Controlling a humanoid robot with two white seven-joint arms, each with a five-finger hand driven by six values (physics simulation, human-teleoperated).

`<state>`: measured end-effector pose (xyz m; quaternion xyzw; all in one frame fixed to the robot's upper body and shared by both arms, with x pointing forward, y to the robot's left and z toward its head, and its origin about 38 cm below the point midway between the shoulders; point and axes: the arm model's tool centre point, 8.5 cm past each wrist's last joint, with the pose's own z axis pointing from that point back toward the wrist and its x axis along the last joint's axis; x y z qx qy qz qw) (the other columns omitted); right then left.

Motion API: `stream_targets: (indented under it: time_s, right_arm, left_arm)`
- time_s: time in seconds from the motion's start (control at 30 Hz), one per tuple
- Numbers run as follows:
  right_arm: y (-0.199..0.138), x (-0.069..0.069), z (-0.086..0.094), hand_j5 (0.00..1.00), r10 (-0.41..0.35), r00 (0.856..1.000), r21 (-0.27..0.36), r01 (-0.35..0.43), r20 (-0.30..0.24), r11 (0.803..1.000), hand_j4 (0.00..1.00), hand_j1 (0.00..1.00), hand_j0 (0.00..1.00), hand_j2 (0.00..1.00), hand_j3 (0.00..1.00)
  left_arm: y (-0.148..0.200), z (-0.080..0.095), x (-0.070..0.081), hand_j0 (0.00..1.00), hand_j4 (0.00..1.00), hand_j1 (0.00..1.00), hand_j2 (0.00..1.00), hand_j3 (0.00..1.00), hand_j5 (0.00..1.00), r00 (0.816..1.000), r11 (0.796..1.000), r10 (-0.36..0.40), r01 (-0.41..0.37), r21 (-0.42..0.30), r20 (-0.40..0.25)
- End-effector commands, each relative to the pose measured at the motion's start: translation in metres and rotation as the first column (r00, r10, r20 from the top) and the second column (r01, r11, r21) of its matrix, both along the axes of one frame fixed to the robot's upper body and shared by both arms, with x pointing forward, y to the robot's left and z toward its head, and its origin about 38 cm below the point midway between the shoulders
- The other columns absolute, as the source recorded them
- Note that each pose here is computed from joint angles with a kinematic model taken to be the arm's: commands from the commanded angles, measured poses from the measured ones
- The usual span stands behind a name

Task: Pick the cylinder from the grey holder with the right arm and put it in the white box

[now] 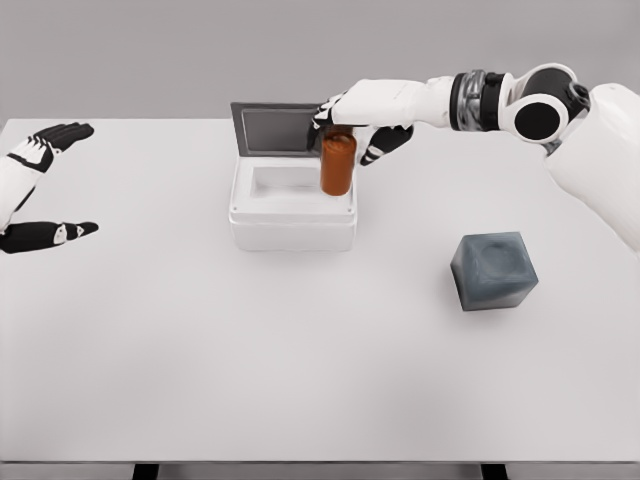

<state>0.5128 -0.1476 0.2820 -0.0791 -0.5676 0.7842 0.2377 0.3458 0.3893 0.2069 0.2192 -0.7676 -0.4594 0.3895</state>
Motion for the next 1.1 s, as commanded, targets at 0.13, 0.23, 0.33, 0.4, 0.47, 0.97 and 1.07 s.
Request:
stream_targets:
  time_s: [0.13,0.23,0.33,0.4,0.47,0.97,1.07]
  right_arm:
    - [0.001,-0.030,0.066,1.00,0.075,0.982,0.082,-0.090,0.172,0.993,1.00,1.00,1.00,1.00,1.00]
    - [-0.027,-0.064,0.102,1.00,0.091,0.951,0.088,-0.122,0.297,0.989,1.00,1.00,1.00,1.00,1.00]
    - [-0.078,-0.067,0.092,1.00,0.000,0.959,0.077,-0.023,0.284,0.997,1.00,1.00,1.00,1.00,1.00]
    - [-0.108,-0.067,0.073,1.00,-0.062,0.969,0.052,0.051,0.238,0.997,1.00,1.00,1.00,1.00,1.00]
    - [-0.135,-0.071,0.035,1.00,-0.116,0.982,0.018,0.114,0.146,0.993,1.00,1.00,1.00,1.00,1.00]
    - [-0.165,-0.066,-0.041,1.00,-0.241,0.970,0.156,0.242,-0.026,0.958,1.00,1.00,1.00,1.00,1.00]
    - [-0.164,-0.066,-0.042,1.00,-0.242,0.970,0.159,0.243,-0.027,0.957,1.00,1.00,1.00,1.00,1.00]
  left_arm:
    - [0.000,0.001,0.000,1.00,1.00,1.00,1.00,1.00,1.00,1.000,1.000,0.000,0.000,-0.011,0.000]
    - [0.006,-0.005,0.002,1.00,1.00,1.00,1.00,1.00,1.00,1.000,1.000,0.015,-0.016,-0.012,-0.018]
    - [0.000,-0.024,0.004,1.00,1.00,1.00,1.00,1.00,1.00,0.994,0.999,-0.027,0.029,0.017,-0.104]
    - [-0.014,-0.031,0.006,1.00,1.00,1.00,1.00,1.00,1.00,0.973,0.993,-0.117,0.116,-0.014,-0.199]
    - [-0.036,-0.034,0.006,1.00,1.00,1.00,1.00,1.00,1.00,0.901,0.957,-0.291,0.277,-0.088,-0.322]
    - [-0.075,0.015,0.107,1.00,1.00,1.00,1.00,1.00,1.00,0.814,0.867,-0.403,0.195,-0.458,-0.418]
    - [-0.062,0.012,0.136,1.00,1.00,1.00,1.00,1.00,1.00,0.823,0.863,-0.361,0.115,-0.492,-0.440]
